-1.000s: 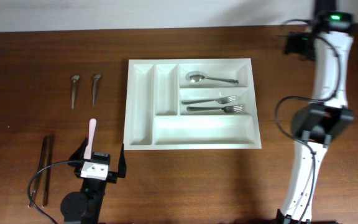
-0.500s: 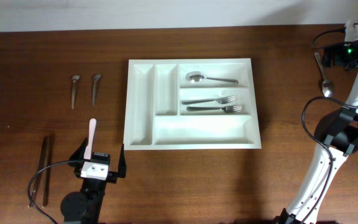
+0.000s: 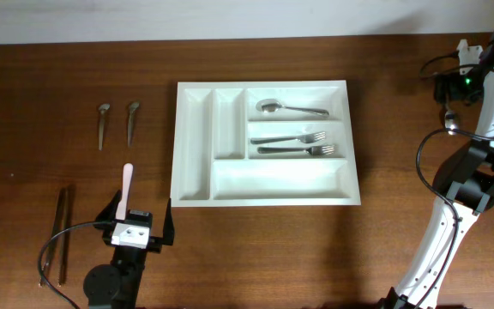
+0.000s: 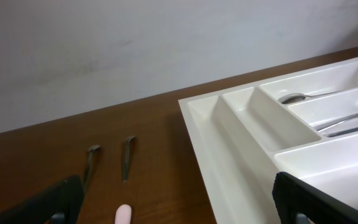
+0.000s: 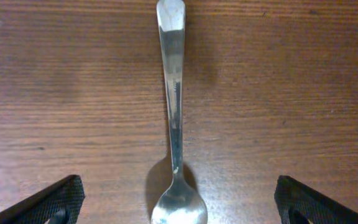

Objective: Pack container

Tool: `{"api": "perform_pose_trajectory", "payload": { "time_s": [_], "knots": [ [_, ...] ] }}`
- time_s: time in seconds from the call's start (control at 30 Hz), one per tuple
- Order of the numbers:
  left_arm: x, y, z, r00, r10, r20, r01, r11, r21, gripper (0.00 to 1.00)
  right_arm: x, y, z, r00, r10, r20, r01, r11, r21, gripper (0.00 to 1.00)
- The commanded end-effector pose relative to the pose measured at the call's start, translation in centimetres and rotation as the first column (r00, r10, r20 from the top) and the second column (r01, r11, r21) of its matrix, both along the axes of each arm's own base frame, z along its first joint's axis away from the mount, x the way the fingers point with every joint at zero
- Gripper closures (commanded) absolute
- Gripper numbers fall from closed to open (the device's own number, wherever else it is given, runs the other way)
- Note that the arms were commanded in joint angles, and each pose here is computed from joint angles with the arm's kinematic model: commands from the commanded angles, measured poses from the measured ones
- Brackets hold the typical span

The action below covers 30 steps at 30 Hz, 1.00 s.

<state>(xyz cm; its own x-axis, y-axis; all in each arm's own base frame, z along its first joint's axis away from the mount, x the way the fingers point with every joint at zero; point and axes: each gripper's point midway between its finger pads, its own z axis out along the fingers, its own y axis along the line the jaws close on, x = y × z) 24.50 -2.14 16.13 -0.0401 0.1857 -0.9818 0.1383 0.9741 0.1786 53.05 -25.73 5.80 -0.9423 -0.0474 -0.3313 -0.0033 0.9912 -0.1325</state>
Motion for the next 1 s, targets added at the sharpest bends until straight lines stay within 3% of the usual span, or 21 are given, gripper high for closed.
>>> {"api": "perform_pose_trajectory", "payload": {
  "time_s": [0.0,0.97],
  "knots": [
    [0.0,0.2,-0.1,1.000,0.011,0.000,-0.011,1.000,-0.012,0.01,0.4,-0.1,0.5,1.000,0.007,0.016,-0.007,1.000,-0.025,0.01],
    [0.0,0.2,-0.1,1.000,0.011,0.000,-0.011,1.000,-0.012,0.01,0.4,0.5,-4.5,0.999,-0.033,-0.021,0.034,0.998,0.051,0.01]
  ]
}}
